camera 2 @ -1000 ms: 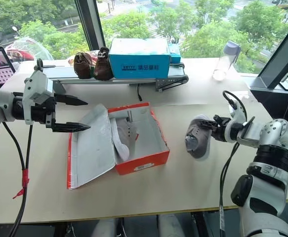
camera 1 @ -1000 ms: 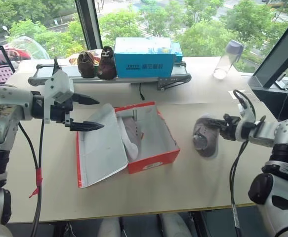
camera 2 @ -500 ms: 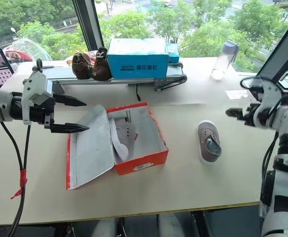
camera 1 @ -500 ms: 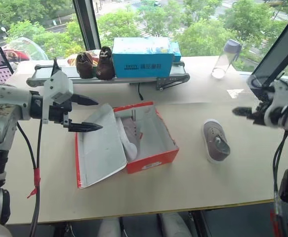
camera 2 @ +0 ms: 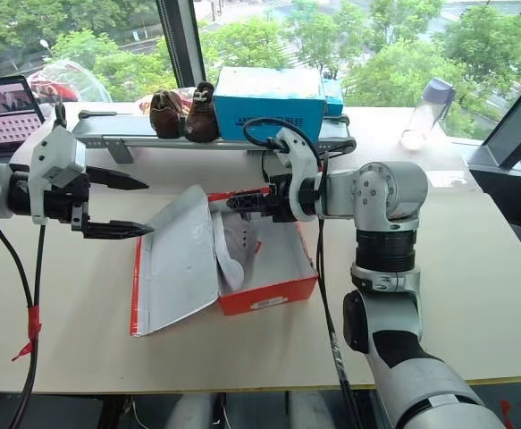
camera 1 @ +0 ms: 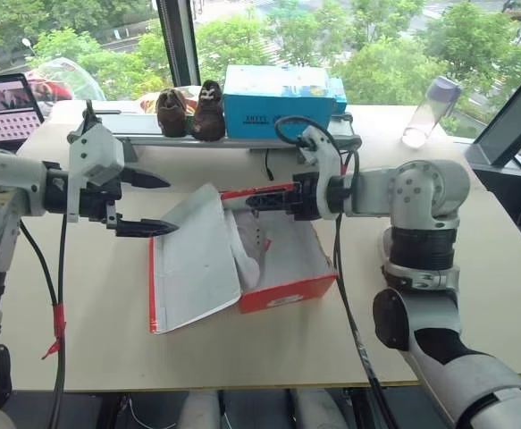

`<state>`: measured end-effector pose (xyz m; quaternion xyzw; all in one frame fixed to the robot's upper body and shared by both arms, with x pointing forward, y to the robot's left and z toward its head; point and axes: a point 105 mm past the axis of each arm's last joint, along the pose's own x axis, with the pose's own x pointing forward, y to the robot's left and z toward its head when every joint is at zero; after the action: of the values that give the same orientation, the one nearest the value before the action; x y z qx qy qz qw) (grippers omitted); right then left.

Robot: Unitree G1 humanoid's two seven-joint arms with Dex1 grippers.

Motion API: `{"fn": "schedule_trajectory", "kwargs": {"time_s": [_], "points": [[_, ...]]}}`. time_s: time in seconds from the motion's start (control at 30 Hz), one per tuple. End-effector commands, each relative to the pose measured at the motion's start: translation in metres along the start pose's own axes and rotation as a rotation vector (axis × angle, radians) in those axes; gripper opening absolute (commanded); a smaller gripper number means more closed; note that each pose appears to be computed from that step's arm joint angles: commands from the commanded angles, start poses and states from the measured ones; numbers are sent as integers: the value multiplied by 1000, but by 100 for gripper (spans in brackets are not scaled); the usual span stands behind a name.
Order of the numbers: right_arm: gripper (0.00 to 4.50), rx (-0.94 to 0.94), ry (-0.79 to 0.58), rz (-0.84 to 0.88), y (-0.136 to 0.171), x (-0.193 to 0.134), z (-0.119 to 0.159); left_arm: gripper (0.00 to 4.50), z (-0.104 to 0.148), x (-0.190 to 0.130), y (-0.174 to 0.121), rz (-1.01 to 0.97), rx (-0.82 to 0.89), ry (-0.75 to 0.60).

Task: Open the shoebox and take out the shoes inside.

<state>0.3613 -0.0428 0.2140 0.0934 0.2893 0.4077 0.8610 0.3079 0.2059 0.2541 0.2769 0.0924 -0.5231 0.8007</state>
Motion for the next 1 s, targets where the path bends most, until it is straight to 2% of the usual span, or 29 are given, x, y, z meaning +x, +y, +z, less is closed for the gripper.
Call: {"fn": "schedule_trajectory", "kwargs": {"time_s": [0.03, 0.27, 0.57, 0.63, 0.67, 0.73, 0.77, 1.0], "points": [[446, -20, 9, -12, -4, 16, -6, 450, 12, -11, -1, 38, 43, -8], [446, 12, 54, 9, -7, 46, -21, 450, 10, -12, -4, 54, 36, -7], [446, -12, 22, 61, 5, 63, -10, 450, 8, -14, -7, 71, 25, -6], [393, -15, 15, 71, 7, 65, -9, 450, 8, -14, -7, 72, 23, -6], [383, -16, 12, 76, 8, 65, -8, 450, 8, -14, -7, 74, 23, -6], [319, -19, 10, 84, 10, 66, -7, 450, 8, -14, -7, 77, 22, -6], [269, -20, 9, 86, 11, 66, -7, 450, 8, -14, -7, 78, 22, -5], [54, -12, -12, 82, 9, 61, -2, 450, 7, -13, -6, 79, 24, -8]]}}
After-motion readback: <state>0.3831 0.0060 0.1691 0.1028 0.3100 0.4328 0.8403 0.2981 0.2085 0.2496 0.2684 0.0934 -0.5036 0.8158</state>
